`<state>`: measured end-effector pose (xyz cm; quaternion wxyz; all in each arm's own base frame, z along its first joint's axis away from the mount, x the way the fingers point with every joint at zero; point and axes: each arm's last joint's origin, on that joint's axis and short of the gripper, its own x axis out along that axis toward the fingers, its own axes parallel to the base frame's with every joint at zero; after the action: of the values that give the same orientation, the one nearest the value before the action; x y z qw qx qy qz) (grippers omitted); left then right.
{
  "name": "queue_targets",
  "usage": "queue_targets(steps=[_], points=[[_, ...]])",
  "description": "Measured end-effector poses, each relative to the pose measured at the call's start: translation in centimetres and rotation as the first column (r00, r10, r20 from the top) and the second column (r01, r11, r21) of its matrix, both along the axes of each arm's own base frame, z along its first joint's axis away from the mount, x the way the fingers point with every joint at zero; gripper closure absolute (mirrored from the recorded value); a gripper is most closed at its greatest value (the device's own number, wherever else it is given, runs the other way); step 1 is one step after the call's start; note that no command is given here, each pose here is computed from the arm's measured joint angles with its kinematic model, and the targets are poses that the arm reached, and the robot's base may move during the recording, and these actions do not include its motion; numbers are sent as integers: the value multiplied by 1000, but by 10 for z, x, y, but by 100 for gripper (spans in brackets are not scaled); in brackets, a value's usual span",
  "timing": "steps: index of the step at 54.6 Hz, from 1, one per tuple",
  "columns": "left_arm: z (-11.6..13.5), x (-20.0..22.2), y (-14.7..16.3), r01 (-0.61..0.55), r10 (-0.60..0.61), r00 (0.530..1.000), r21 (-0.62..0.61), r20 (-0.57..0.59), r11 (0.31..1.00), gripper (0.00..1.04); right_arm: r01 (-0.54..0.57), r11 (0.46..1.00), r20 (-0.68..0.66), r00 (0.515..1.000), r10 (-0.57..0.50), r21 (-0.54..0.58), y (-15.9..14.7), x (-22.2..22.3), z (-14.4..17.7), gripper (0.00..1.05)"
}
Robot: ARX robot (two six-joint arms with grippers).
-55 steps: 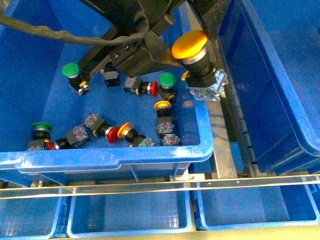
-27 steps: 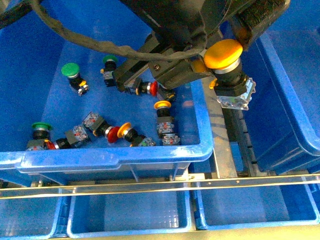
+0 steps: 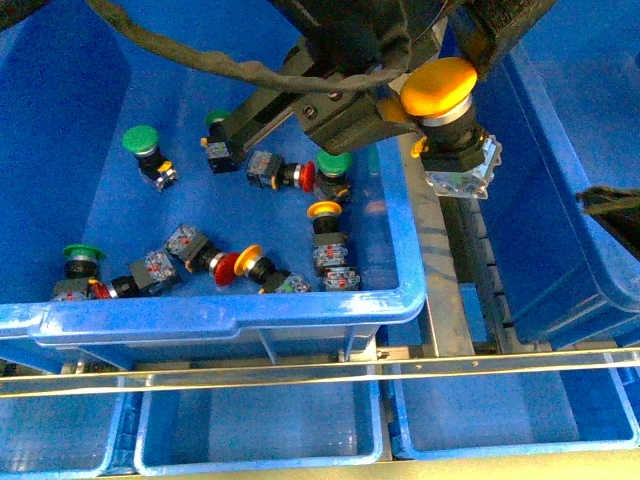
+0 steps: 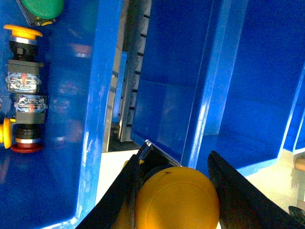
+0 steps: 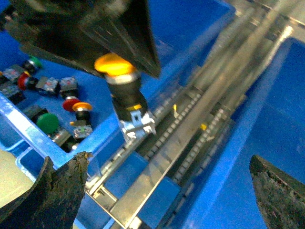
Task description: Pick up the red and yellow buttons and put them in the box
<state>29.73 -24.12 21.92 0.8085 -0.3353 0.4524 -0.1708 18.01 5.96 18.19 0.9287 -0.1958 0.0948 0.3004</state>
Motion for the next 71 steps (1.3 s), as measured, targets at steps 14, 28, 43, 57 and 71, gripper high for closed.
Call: queue_targets(steps=[14, 28, 43, 57, 71], points=[[1, 0, 0, 3, -3, 1000, 16, 5, 1000, 71, -148, 988, 36, 988, 150, -51, 26, 21, -10, 6], [1, 1, 0, 8, -8, 1000, 27, 10, 1000, 71, -131, 989, 42, 990, 134, -75, 33, 51, -27, 6], [1, 2, 3, 1, -1, 1000, 38, 14, 999, 71, -129, 987, 20, 991, 132, -91, 36, 67, -42, 6], [0, 7, 9, -22, 21, 1000, 44, 13, 999, 71, -111, 989, 49, 992, 116, -95, 42, 80, -45, 6], [0, 9, 12, -27, 27, 1000, 45, 9, 999, 71, -110, 990, 53, 992, 115, -90, 46, 81, -45, 6]])
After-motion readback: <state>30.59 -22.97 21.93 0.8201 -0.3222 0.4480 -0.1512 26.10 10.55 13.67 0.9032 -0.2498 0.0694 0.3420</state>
